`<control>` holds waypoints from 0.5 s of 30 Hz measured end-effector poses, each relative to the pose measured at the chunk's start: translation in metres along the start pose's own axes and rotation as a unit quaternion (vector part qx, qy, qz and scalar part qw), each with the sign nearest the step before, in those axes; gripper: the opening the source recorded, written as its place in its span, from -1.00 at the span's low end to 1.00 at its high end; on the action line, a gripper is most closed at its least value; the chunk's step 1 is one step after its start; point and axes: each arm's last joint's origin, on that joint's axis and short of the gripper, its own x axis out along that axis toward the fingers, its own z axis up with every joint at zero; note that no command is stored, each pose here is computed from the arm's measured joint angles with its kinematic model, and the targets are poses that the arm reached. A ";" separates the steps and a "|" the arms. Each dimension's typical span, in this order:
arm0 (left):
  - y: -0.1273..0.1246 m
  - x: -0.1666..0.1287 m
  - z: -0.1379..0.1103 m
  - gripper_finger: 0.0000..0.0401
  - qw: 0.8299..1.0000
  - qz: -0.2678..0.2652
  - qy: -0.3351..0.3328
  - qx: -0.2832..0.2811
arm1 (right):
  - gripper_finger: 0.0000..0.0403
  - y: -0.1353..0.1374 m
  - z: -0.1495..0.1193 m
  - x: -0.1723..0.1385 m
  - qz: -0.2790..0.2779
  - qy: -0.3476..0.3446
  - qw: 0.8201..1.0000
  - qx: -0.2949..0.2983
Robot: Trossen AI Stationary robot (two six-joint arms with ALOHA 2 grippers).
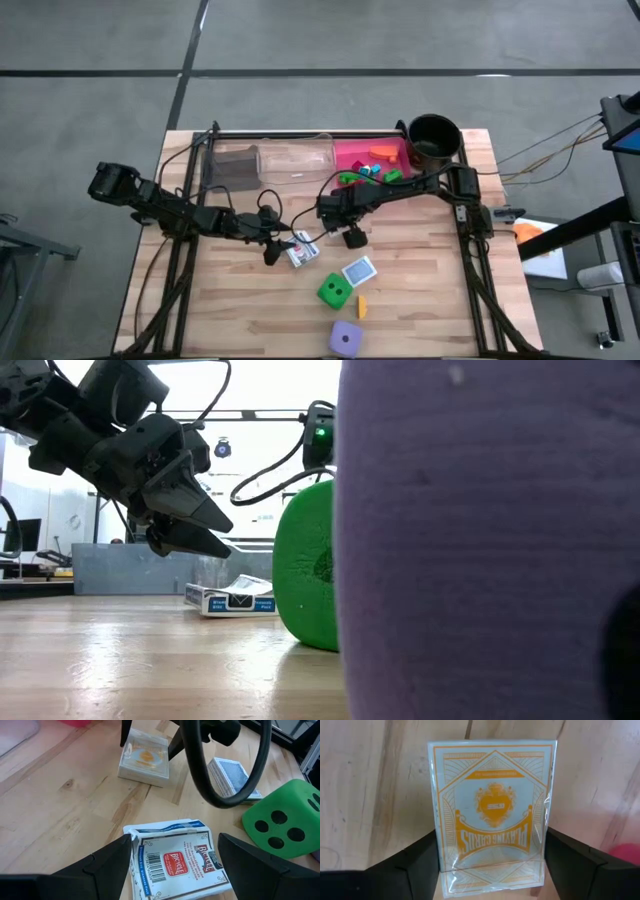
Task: Pick & Place Toys
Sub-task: Put the yellow game card into the transparent bin
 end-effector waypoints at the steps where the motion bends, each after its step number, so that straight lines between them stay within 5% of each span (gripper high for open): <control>1: 0.000 0.000 0.000 0.49 1.000 0.000 0.000 0.000 | 0.44 0.000 0.000 -0.002 -0.001 -0.002 1.000 0.001; 15: 0.000 0.000 0.000 0.49 1.000 0.001 0.002 0.000 | 0.44 -0.004 0.001 -0.064 -0.004 -0.122 0.992 0.009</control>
